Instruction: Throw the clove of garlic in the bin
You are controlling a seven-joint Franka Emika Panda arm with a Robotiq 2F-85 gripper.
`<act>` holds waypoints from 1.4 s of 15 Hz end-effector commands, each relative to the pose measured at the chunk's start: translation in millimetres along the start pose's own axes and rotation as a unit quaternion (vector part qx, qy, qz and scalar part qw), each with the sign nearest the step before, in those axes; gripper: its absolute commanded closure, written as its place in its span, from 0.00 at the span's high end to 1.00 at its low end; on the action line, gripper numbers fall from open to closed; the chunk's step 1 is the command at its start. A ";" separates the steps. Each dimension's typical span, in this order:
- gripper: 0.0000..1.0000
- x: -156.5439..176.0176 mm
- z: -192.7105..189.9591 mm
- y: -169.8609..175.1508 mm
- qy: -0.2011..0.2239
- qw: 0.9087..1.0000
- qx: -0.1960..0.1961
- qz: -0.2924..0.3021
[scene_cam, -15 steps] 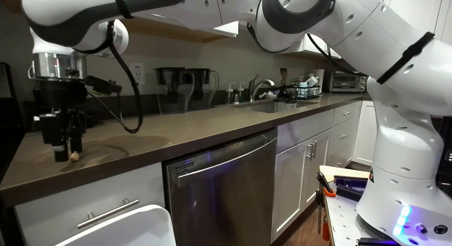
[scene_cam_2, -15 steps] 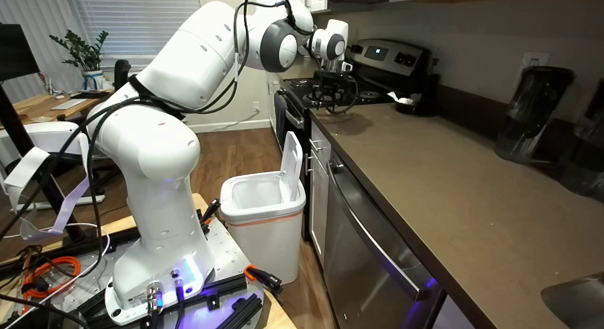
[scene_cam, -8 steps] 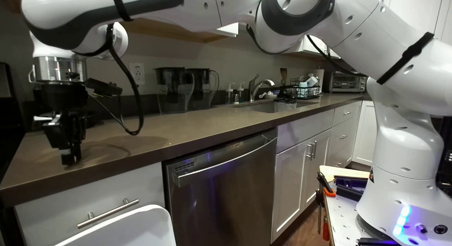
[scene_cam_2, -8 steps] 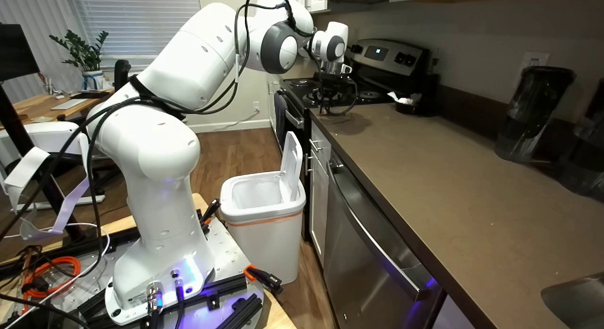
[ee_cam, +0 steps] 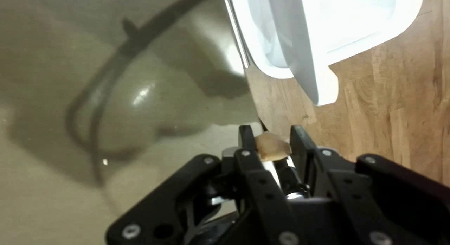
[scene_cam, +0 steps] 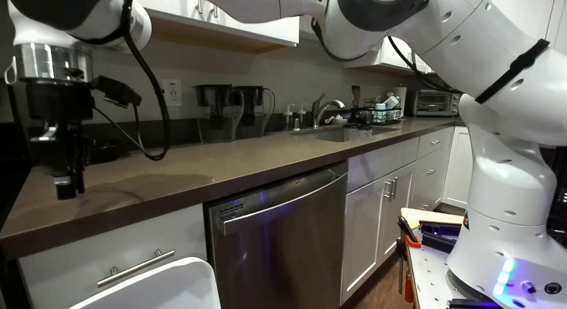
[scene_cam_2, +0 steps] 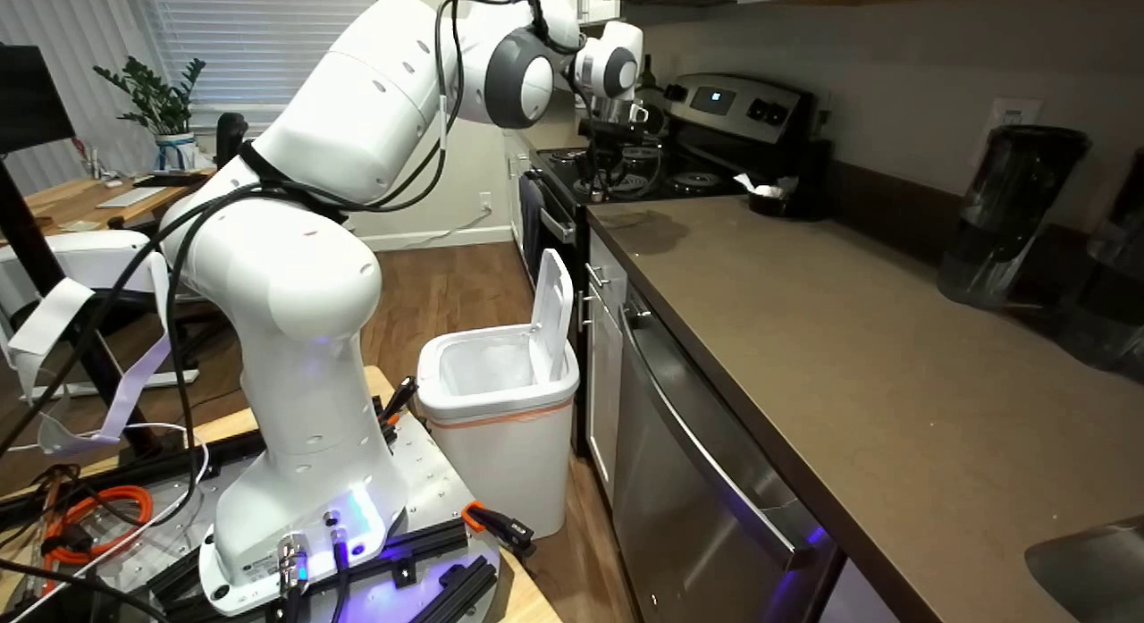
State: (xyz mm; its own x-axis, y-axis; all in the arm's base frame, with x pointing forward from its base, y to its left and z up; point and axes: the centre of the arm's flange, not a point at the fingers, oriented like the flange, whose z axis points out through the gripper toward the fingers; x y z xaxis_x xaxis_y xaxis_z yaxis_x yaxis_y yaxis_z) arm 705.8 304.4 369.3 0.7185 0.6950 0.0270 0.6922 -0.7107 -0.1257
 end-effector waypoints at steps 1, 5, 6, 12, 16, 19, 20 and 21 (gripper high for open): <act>0.07 -14.9 -35.2 -52.6 -0.016 0.999 0.013 -0.048; 0.07 -23.6 -54.0 -107.0 -0.031 0.997 0.019 -0.074; 0.07 -26.2 -57.2 -118.0 -0.031 0.996 0.023 -0.082; 0.07 -50.2 -51.8 -163.4 -0.049 0.993 0.046 -0.099; 0.07 -70.6 -62.0 -187.7 -0.050 0.992 0.056 -0.105; 0.07 -86.4 -75.9 -201.8 -0.045 0.991 0.058 -0.108; 0.07 -90.6 -81.0 -207.8 -0.041 0.991 0.060 -0.109; 0.07 -94.4 -86.0 -213.4 -0.041 0.991 0.059 -0.110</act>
State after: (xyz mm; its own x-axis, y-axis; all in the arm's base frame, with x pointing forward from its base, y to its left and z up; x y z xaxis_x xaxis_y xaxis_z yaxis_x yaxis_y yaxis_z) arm 530.4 395.9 464.7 0.5364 0.8429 -0.0417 0.8137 -0.5297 -0.2394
